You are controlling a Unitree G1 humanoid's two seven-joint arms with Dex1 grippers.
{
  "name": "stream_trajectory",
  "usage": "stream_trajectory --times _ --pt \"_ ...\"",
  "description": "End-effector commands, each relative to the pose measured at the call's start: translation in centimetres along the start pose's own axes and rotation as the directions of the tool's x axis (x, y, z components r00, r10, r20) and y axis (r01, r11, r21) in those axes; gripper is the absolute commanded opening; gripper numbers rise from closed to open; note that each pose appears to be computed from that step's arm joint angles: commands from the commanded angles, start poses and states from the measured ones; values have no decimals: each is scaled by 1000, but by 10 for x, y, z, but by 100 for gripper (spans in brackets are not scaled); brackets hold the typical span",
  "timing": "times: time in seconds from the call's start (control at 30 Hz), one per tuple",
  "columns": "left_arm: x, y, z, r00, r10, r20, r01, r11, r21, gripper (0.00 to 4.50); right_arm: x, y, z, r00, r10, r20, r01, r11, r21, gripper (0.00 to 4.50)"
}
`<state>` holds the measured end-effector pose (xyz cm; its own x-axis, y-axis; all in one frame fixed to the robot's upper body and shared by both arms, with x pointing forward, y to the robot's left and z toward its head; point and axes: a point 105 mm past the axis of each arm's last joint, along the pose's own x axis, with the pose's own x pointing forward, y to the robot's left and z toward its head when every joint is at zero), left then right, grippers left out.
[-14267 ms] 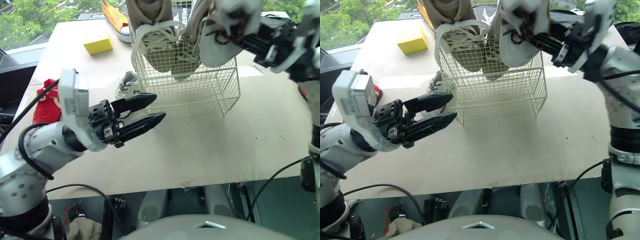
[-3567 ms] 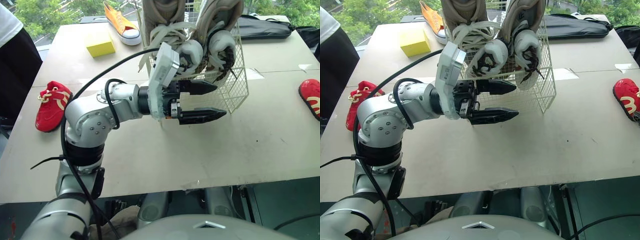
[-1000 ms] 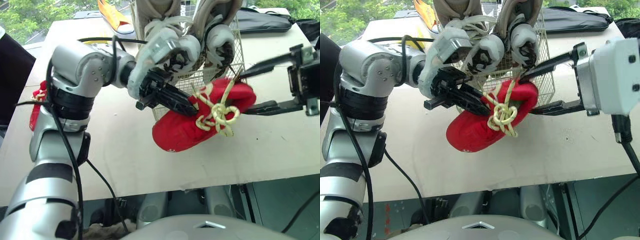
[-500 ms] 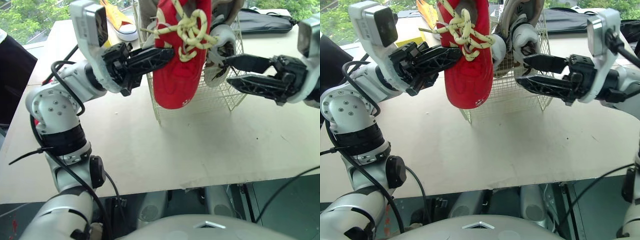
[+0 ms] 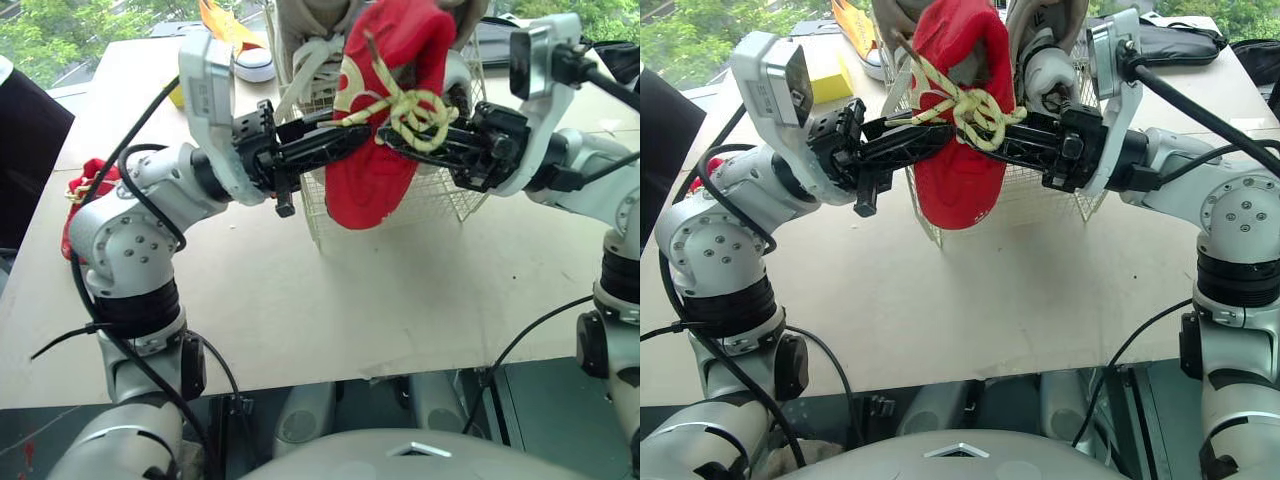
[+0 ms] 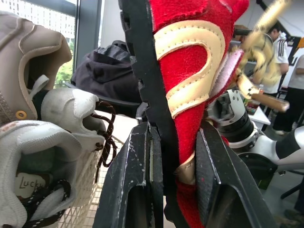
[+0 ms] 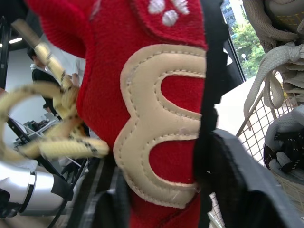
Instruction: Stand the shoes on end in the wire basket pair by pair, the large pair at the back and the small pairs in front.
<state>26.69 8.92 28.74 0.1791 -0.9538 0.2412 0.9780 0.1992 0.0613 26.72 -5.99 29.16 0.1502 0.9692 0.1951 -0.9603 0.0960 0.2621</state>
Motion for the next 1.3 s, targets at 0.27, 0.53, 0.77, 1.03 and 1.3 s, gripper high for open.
stream_trajectory --times 0.27,0.53,0.77,1.03,1.3 --pt "-17 0 13 995 92 25 -93 995 32 365 -30 4 3 996 -89 0 86 959 -269 52" --pt "-43 -40 -24 983 111 -149 -102 992 71 366 -71 -23 41 964 -246 99 243 668 -703 52" --pt "-55 -67 -37 969 122 -213 -101 989 106 366 -78 -44 22 972 -234 12 162 633 -757 52" --pt "-58 -66 -35 966 176 -191 -153 980 129 366 -91 -82 -20 952 -290 -93 113 618 -778 52" --pt "-57 -59 -33 959 214 -184 -191 972 136 366 -106 -104 -45 935 -283 -213 66 730 -681 52"
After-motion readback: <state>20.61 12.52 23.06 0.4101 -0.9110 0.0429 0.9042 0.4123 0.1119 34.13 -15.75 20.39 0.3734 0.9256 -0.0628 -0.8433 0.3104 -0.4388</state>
